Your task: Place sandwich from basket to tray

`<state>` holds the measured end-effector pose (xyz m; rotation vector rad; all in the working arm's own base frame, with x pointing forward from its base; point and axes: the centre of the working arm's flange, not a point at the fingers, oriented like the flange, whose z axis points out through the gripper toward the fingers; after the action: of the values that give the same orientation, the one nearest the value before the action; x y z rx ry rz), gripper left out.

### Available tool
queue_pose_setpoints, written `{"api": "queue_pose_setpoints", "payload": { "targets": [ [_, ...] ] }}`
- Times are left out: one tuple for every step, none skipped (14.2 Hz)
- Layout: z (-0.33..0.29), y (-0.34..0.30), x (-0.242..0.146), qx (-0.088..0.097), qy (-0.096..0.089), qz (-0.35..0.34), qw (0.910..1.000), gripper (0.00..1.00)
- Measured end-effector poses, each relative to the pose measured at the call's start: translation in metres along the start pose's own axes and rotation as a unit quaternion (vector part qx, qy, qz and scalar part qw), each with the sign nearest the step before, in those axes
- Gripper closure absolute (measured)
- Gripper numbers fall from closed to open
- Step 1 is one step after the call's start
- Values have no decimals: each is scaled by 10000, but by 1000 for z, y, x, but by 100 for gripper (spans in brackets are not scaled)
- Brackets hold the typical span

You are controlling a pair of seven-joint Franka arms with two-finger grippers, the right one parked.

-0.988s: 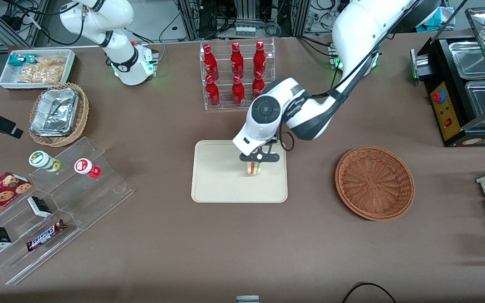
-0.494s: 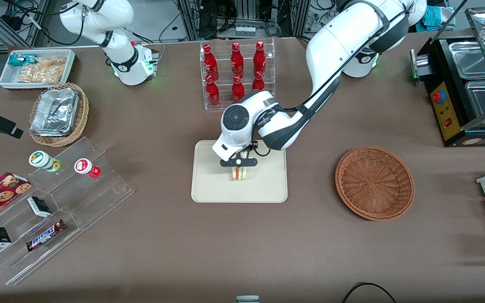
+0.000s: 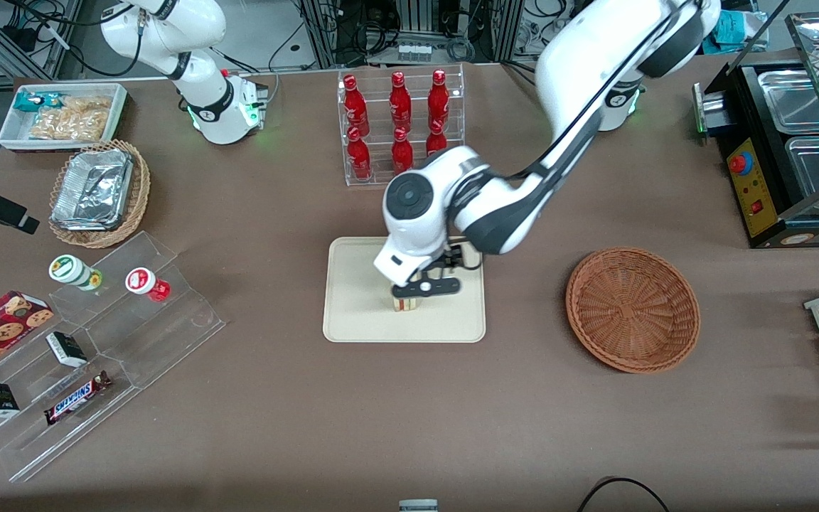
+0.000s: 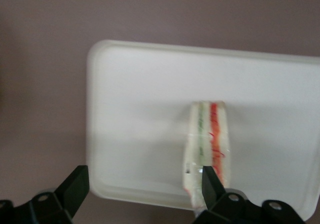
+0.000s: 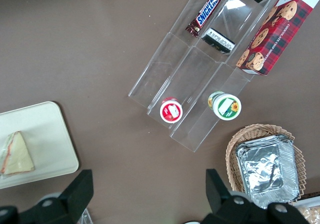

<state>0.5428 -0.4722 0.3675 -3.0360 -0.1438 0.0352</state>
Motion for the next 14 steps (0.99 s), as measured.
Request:
{"api": "queue_pose_setpoints", "payload": {
  "targets": [
    [-33,-34,10,102,24,-58,9999,0],
    [-65,-71,18,135,0,-62,9999,0],
    [-92,-112,21,100,-66,23,9999,0],
    [-115,-153,21,44,-139,149,9998,0],
    [-131,-193,18,26,-234,248,9994,0],
    [-143,-231,13,59,-347,320,9989,0],
    [-156,-268,6,130,-458,377,9982,0],
    [-170,-299,2,184,-556,453,9973,0],
    [-186,-327,-2,215,-631,558,9962,0],
    [-201,-348,-4,222,-683,635,9954,0],
    [-216,-363,-6,219,-731,669,9948,0],
    [-227,-374,-8,211,-766,661,9946,0],
    [-233,-380,-7,198,-769,639,9948,0],
    [-234,-380,-6,187,-762,634,9949,0]
  ]
}}
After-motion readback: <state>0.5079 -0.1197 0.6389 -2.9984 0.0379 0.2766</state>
